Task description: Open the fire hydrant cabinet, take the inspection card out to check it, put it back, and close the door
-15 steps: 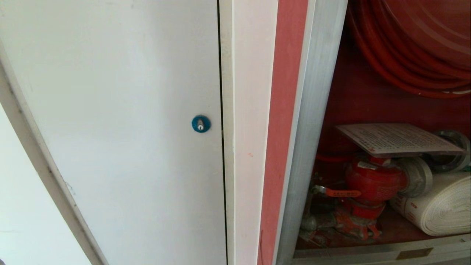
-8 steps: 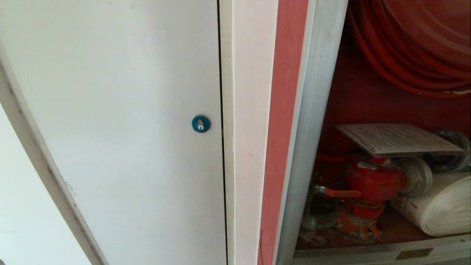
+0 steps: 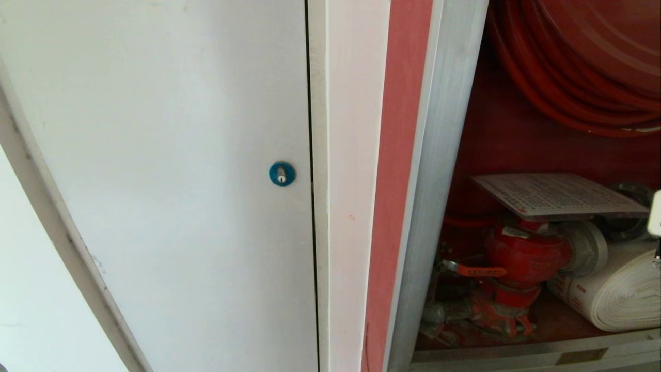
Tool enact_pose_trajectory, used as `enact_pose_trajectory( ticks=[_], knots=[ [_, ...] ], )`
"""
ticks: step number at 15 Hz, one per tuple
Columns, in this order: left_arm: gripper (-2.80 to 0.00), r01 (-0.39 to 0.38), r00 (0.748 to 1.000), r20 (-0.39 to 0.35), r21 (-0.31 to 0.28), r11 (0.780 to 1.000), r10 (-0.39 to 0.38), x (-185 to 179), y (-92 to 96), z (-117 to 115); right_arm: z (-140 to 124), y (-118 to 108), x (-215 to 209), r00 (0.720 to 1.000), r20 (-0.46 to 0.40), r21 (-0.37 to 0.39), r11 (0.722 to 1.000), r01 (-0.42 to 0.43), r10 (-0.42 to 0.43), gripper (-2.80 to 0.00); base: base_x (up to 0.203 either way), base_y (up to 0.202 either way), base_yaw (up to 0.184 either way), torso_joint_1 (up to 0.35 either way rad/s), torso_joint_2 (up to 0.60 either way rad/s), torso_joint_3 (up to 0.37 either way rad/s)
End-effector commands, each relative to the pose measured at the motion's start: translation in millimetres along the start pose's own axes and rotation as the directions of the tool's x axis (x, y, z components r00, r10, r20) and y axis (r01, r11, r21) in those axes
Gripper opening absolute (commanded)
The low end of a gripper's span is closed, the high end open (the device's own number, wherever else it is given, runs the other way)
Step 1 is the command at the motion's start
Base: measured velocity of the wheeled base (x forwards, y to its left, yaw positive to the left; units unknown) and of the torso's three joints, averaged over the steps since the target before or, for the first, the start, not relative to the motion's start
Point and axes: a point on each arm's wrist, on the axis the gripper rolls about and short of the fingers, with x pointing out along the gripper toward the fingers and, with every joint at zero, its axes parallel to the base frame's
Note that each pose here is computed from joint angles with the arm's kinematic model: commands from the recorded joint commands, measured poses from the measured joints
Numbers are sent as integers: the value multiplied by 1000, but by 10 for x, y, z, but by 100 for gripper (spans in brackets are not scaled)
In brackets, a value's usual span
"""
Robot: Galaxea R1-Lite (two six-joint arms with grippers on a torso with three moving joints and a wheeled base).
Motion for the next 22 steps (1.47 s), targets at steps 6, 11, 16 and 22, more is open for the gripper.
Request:
enact_pose_trajectory(
  ticks=[6, 11, 16, 22],
  knots=[
    [-280, 1, 1000, -21, -1, 1000, -1, 14, -2, -62, -14, -60, 460, 1000, -16, -8, 1000, 3, -3, 0, 0, 0, 0, 0, 0, 0],
    [-280, 1, 1000, -21, -1, 1000, -1, 13, -2, -60, 33, -128, 665, 999, 31, 2, 999, 39, -39, 0, 0, 0, 0, 0, 0, 0],
    [-280, 1, 1000, -21, -1, 1000, -1, 14, -2, -60, 24, -163, 791, 997, 45, 14, 998, 58, -59, -280, 0, 0, 0, 0, 0, 0],
    [-280, 1, 1000, -21, -1, 1000, -1, 14, -2, -61, 17, -130, 813, 998, 43, 14, 998, 53, -54, -280, 0, 0, 0, 0, 0, 0]
  ],
)
